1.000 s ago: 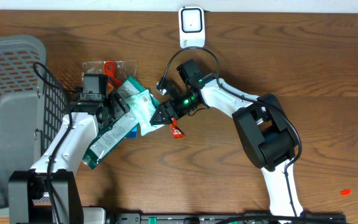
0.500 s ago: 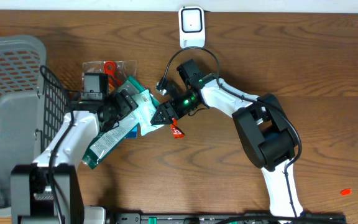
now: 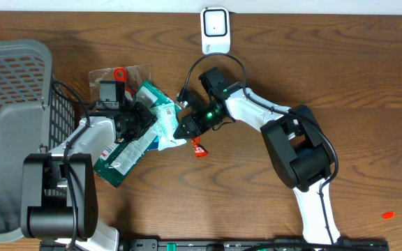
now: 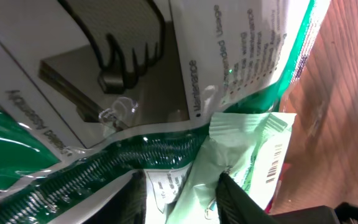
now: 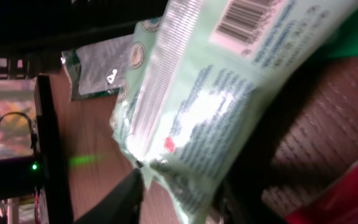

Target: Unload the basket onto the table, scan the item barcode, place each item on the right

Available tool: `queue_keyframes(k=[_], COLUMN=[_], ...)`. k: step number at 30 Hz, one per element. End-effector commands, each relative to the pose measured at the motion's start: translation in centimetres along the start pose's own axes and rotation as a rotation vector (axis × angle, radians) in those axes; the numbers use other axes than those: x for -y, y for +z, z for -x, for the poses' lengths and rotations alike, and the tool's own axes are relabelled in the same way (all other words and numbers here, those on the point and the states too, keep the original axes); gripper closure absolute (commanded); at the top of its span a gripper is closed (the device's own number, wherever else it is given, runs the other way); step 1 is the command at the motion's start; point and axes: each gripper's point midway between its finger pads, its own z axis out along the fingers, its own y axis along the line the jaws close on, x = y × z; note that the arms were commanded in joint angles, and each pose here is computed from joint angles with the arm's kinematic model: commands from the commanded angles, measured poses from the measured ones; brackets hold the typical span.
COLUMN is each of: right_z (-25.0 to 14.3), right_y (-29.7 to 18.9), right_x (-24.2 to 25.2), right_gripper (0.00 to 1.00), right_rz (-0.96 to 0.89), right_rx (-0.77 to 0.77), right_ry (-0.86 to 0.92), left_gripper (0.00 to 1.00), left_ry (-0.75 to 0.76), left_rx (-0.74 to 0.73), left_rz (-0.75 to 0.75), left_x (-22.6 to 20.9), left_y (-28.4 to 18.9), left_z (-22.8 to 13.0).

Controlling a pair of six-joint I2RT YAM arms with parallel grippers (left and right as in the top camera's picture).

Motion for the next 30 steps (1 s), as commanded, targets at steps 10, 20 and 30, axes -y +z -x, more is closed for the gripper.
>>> queue_keyframes(k=[10,20,30], right_z=[-0.1,-0.1,0.2], right_y=[0.1,0.3,-0.3], right_x=[0.0,-0.2,-1.0], right_gripper=[0.84,0.99,0.99], right_rz=[0.007,0.009,0.02], right_rx=[-0.002,-0.006,0.003], right_ry=[-0.008,-0.008,-0.035], left_gripper=[0.92,0.92,0.93], left_ry=[-0.044,-0.044,-0.013], left_rx=[-0.082,-0.088,-0.102], left_rz=[0.016,0.008,-0.054], left_x=[-1.4,-1.3,0.4], left_y=[1.3,1.3,0.6], left_z=[-1.8,-2.0,-2.2])
